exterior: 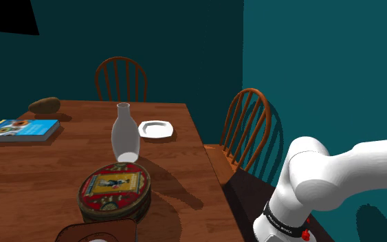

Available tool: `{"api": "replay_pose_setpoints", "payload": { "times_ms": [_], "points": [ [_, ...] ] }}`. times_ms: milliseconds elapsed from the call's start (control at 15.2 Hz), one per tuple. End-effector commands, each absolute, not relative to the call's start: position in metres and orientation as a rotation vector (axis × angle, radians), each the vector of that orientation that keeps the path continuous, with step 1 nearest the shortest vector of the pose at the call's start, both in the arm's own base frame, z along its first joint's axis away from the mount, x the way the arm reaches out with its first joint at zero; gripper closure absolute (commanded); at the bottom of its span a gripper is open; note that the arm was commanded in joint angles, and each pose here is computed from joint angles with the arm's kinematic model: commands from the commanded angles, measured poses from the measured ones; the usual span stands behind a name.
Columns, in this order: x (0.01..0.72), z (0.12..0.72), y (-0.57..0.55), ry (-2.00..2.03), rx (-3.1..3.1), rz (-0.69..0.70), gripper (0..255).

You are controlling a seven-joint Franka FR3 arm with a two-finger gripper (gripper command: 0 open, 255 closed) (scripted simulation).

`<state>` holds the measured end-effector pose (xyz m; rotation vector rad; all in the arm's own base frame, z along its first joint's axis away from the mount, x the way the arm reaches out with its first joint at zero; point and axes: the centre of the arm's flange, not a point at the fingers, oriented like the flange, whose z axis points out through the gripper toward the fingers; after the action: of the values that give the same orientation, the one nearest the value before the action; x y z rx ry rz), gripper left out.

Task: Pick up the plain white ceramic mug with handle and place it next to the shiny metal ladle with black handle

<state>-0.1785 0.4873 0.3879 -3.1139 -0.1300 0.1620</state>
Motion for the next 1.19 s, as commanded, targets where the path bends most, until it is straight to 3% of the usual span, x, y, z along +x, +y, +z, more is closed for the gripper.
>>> {"api": "replay_pose_setpoints", "payload": {
  "times_ms": [0,594,660,990,1122],
  "points": [
    [-0.233,0.368,0.466,-0.296,-3.106,0.079,255],
    [-0.233,0.361,0.466,-0.296,-3.106,0.079,255],
    [-0.227,0.365,0.473,-0.297,-3.107,0.079,0],
    [-0.233,0.361,0.466,-0.296,-3.106,0.079,0],
    [-0.232,0.387,0.466,-0.296,-3.106,0.079,0]
  ]
}}
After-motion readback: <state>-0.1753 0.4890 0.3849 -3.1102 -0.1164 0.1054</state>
